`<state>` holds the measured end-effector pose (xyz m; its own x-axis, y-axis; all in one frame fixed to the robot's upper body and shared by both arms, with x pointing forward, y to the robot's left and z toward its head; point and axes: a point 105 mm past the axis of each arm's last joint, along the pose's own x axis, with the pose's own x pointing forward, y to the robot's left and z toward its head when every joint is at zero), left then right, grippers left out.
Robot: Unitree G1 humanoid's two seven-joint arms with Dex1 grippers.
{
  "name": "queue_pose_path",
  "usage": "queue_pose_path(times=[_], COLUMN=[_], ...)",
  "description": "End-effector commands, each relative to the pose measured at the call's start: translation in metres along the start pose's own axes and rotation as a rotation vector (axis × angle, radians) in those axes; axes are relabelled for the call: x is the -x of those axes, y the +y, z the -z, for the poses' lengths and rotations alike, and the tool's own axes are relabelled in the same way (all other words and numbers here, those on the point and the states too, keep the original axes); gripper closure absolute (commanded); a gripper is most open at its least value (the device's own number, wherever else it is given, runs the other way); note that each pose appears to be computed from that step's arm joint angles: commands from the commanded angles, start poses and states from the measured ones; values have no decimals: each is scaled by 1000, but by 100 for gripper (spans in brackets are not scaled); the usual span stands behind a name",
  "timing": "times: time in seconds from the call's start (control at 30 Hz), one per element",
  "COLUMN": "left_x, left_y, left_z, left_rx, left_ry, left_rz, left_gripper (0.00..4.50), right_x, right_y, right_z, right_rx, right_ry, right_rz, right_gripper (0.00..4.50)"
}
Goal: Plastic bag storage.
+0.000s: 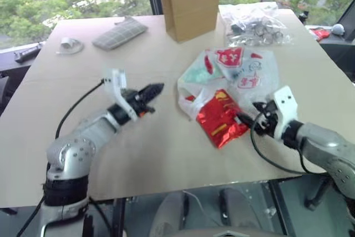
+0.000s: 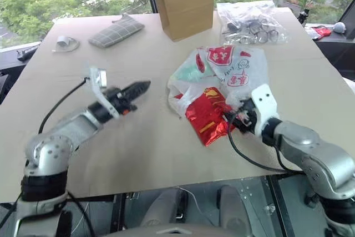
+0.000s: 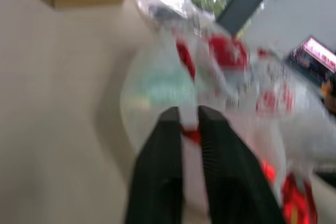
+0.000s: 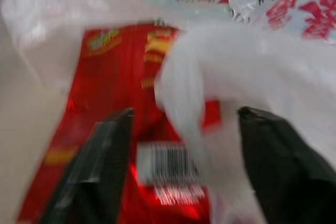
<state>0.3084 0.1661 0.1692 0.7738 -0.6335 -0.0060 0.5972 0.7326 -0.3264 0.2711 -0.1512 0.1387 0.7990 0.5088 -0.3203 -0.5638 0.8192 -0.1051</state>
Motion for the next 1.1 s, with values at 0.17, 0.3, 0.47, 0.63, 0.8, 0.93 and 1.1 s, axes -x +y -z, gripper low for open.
queue_pose_path(times=[0.17,0.3,0.47,0.63,0.8,0.93,1.1], left_x=[6,-14,-40,-60,-70,-73,-75], left_y=[-43,-54,-52,-47,-46,-51,-61], left_z=[16,28,28,34,55,61,44], left_rx=[-272,-405,-561,-649,-716,-657,-455], left_ry=[125,217,271,346,450,449,377], left_rz=[259,303,292,267,335,390,416], left_gripper=[110,110,110,110,163,330,450], right_x=[21,7,-3,-20,-41,-41,-27], right_y=[18,3,-11,-10,-10,-9,-5], right_z=[3,4,-14,-24,-28,-36,-50], right_rx=[14,3,14,20,-5,5,-7], right_ry=[-26,-48,-90,-86,-48,-66,-115], right_rz=[-57,34,100,82,79,64,16], right_gripper=[0,0,0,0,54,232,446])
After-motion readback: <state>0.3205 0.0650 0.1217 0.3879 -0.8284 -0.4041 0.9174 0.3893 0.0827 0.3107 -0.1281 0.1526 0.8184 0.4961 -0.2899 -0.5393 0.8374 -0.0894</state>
